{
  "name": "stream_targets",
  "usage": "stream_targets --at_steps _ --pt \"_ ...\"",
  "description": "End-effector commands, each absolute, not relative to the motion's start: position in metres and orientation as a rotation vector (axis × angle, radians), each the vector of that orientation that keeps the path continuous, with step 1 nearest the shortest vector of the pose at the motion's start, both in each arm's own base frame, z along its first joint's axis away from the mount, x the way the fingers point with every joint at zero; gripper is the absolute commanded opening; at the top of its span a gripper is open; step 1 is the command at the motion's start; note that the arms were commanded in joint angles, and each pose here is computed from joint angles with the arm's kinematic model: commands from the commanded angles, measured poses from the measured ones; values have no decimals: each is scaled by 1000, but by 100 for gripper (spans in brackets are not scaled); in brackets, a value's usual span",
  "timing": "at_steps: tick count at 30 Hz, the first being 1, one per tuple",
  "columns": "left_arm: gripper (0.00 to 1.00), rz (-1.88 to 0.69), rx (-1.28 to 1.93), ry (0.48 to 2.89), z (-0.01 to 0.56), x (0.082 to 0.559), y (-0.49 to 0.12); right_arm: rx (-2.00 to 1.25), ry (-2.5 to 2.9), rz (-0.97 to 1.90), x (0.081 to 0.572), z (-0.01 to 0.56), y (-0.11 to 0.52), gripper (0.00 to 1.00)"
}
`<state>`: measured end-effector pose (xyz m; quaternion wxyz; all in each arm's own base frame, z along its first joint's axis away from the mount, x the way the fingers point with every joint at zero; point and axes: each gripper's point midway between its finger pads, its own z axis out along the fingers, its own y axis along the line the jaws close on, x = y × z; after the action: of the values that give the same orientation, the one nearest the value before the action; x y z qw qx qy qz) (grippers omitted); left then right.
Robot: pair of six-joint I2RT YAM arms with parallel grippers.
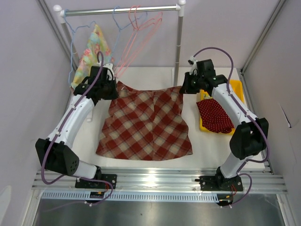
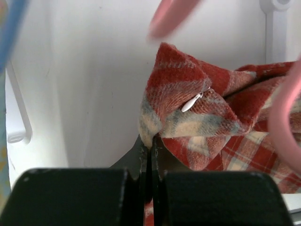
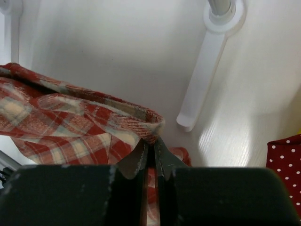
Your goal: Place the skirt on the hanger
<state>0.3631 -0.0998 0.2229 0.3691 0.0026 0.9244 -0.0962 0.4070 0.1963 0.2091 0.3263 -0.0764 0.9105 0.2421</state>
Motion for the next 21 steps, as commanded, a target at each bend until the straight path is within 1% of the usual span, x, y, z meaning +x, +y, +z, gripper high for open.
stream_targets --at_steps 1,5,7,12,18,21 --pt "0 -305 -29 2213 260 373 -101 -238 2207 602 414 255 191 6" --pt "0 -360 -35 2092 269 367 -104 -201 2165 575 401 263 180 8" --pt "0 -369 -46 2069 274 365 -104 -169 2125 574 398 277 173 9" --pt "0 -391 -38 2004 298 378 -109 -68 2067 590 420 310 152 9" --pt "0 -430 -15 1913 309 392 -116 -45 2042 648 447 316 157 9" --pt "0 -430 -15 1910 304 399 -116 -57 2063 664 455 312 163 8"
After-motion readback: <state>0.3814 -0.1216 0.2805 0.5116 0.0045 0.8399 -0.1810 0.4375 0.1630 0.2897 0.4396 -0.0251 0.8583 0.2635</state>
